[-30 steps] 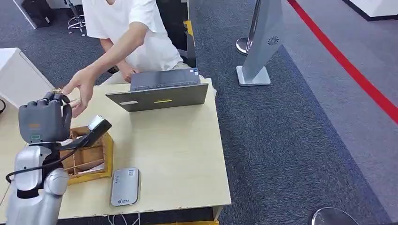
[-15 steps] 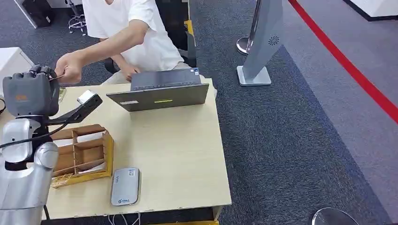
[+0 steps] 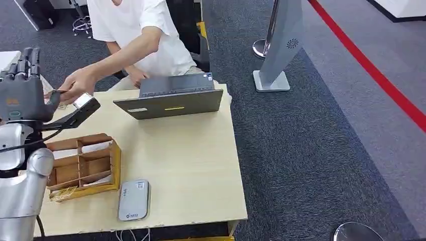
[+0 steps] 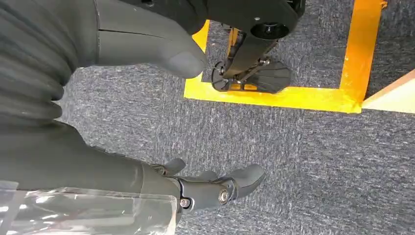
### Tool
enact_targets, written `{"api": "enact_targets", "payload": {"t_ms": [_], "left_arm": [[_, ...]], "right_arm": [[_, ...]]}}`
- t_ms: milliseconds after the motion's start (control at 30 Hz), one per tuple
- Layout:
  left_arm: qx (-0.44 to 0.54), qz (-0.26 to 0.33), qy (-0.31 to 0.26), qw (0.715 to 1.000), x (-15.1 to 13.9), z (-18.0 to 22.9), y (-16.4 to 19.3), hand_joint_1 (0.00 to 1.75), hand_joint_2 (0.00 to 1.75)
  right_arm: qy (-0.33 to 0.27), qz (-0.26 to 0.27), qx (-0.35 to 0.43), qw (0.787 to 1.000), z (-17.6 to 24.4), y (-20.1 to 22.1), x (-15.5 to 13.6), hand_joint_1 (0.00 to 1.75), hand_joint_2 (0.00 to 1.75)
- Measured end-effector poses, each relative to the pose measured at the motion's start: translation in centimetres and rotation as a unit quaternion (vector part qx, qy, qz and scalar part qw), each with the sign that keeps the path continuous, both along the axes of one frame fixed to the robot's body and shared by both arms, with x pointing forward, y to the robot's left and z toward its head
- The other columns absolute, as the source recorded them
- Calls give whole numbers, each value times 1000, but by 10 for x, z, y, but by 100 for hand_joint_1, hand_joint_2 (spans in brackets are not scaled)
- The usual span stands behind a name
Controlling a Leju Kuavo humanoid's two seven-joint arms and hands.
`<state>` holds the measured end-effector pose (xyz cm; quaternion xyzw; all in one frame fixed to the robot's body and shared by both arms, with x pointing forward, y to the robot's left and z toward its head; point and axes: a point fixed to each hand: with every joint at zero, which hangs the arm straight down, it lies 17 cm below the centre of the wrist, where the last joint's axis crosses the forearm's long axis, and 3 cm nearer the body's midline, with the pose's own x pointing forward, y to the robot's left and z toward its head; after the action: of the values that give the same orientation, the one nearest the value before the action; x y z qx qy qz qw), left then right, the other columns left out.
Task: Pass the card to the sensor for recognition and then transmit it.
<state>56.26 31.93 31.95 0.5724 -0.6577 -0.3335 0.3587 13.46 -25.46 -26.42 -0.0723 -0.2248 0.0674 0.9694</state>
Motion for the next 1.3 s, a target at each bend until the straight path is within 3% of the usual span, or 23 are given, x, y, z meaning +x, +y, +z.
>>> {"api": "enact_targets", "payload": {"t_ms": [167,567,767,867,1033,1133,1300], "left_arm": [[5,25,8,1000,-3,-11,38,0,175],[-54,122,34,990,-60,-67,204,0,175],[-64,153,50,985,-78,-83,238,0,175],[-103,173,56,978,-102,-100,271,0,175],[-198,209,68,955,-168,-151,346,0,175],[-261,260,99,925,-233,-216,394,0,175],[-358,360,146,849,-340,-325,414,0,175]], "right_arm": [[0,-1,0,1000,0,0,0,0,175],[8,-9,-6,1000,-2,-4,-7,0,175],[8,-10,-7,1000,-2,-5,-6,0,175],[13,-12,-9,1000,-3,-6,-10,0,175],[22,-18,-16,999,-5,-14,-19,0,175],[36,-21,-23,999,-7,-20,-27,0,175],[49,-20,-30,998,-9,-27,-32,0,175]]}}
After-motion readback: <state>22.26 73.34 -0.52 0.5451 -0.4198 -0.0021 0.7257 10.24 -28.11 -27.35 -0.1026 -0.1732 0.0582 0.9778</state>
